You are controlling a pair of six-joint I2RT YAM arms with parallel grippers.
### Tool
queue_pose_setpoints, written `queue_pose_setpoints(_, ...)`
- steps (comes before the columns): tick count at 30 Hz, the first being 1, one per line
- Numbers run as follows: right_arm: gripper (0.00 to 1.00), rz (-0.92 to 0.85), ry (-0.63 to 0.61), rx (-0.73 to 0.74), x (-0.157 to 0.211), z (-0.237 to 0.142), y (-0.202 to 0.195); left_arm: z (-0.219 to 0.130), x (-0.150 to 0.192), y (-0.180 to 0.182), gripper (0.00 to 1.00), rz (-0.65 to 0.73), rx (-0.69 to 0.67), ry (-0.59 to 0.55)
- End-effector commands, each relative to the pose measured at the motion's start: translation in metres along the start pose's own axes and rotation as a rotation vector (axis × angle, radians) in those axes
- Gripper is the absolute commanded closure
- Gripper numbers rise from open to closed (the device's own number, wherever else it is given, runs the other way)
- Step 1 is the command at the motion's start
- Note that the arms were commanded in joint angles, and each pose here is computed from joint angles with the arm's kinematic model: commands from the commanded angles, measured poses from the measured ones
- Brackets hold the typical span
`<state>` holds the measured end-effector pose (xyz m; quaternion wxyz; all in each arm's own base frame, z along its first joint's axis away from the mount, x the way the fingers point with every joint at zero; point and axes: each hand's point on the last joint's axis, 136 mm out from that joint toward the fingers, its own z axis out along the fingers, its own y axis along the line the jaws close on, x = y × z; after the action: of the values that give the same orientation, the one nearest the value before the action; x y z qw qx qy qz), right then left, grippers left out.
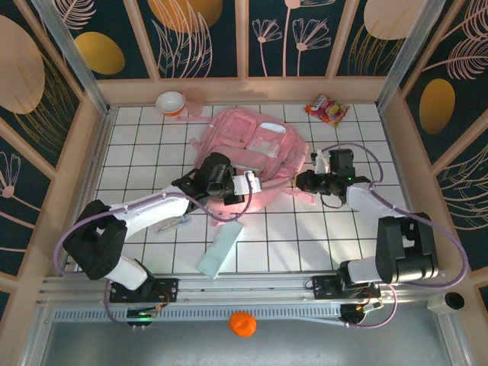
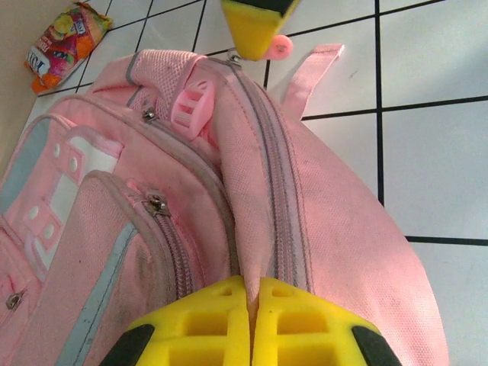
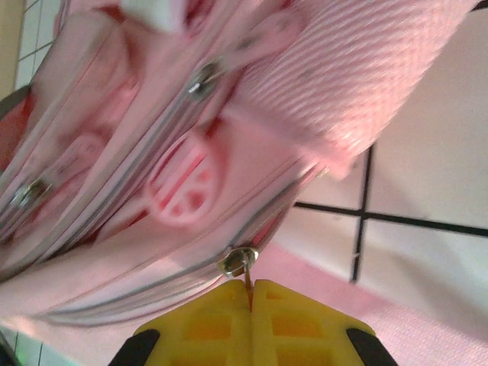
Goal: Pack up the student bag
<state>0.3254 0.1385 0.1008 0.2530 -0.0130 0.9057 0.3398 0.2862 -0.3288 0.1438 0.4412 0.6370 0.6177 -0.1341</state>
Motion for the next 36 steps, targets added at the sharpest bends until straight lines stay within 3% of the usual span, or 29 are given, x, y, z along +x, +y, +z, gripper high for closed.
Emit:
queue_pose_setpoints(1, 1.00, -0.026, -0.102, 0.045, -0.041, -0.011, -0.026, -0.019, -0.017, 0.004, 1.00, 0.045, -0.018, -0.065)
queue_pose_setpoints(12, 1.00, 0.040, -0.152, 0.095, -0.066, -0.003, -0.067, -0.033, -0.039, -0.001, 1.00, 0.059, 0.009, -0.163)
queue_pose_setpoints(22, 1.00, -0.026, -0.129, 0.033, -0.057, 0.000, -0.026, -0.029, -0.041, 0.001, 1.00, 0.038, 0.006, -0.174)
queue_pose_setpoints(36, 1.00, 0.091, -0.153, 0.080, -0.064, 0.002, -0.033, -0.030, -0.045, 0.001, 1.00, 0.032, 0.010, -0.195)
